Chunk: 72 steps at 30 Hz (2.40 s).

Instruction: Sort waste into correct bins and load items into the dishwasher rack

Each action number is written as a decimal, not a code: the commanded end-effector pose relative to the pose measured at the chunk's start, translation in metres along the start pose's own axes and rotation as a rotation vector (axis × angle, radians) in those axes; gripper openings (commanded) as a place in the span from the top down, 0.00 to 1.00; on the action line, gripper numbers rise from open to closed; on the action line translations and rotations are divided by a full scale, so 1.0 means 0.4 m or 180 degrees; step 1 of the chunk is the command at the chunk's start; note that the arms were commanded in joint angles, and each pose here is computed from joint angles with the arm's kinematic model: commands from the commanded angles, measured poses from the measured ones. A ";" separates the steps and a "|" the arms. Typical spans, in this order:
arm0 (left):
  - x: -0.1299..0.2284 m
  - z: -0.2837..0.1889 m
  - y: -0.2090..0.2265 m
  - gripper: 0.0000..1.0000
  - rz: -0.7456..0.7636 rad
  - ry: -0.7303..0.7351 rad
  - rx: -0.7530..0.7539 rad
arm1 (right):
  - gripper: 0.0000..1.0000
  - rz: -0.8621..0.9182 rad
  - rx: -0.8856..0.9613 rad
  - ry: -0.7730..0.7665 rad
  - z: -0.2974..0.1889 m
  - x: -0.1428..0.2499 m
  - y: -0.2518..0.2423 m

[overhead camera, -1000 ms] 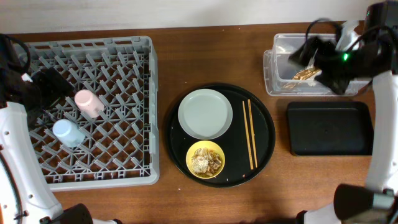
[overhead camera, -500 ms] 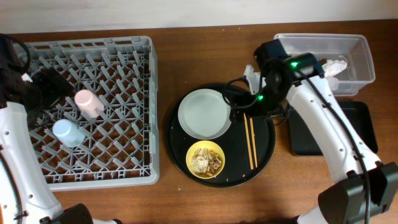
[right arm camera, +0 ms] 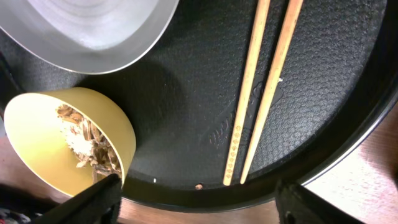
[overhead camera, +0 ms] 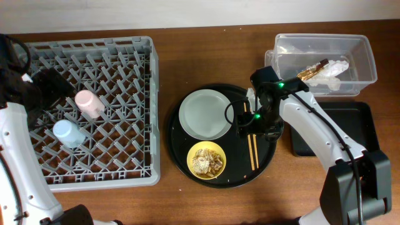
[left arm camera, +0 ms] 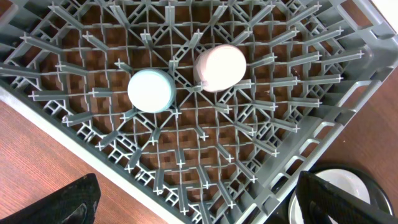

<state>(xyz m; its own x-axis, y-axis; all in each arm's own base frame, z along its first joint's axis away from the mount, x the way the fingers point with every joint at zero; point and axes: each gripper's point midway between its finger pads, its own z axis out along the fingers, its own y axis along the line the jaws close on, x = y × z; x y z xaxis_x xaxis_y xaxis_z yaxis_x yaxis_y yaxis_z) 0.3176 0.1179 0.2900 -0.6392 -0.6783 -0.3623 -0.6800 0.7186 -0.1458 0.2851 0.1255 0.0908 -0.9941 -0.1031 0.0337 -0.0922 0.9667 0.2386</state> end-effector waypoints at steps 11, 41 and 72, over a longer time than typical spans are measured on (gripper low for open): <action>-0.008 -0.019 0.002 0.01 0.0020 -0.0079 0.0030 | 0.27 -0.0042 0.0087 -0.0569 -0.115 -0.110 0.017; -0.005 -0.021 -0.038 0.01 0.0022 -0.0031 0.0311 | 0.01 0.1833 0.0334 -0.1863 -0.616 -0.132 -0.450; 0.936 0.017 -0.809 0.04 0.3329 0.0915 0.1735 | 0.01 0.1826 0.0333 -0.1861 -0.616 -0.133 -0.448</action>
<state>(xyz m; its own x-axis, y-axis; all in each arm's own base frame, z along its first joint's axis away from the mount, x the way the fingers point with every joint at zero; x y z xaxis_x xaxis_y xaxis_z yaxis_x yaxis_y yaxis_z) 0.3006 -0.3469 0.2216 -0.9078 0.2588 -0.3300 0.3726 0.8589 -0.3515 0.3690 -0.0984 0.2787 -0.7644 0.5238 -0.3760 0.4622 0.8517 0.2470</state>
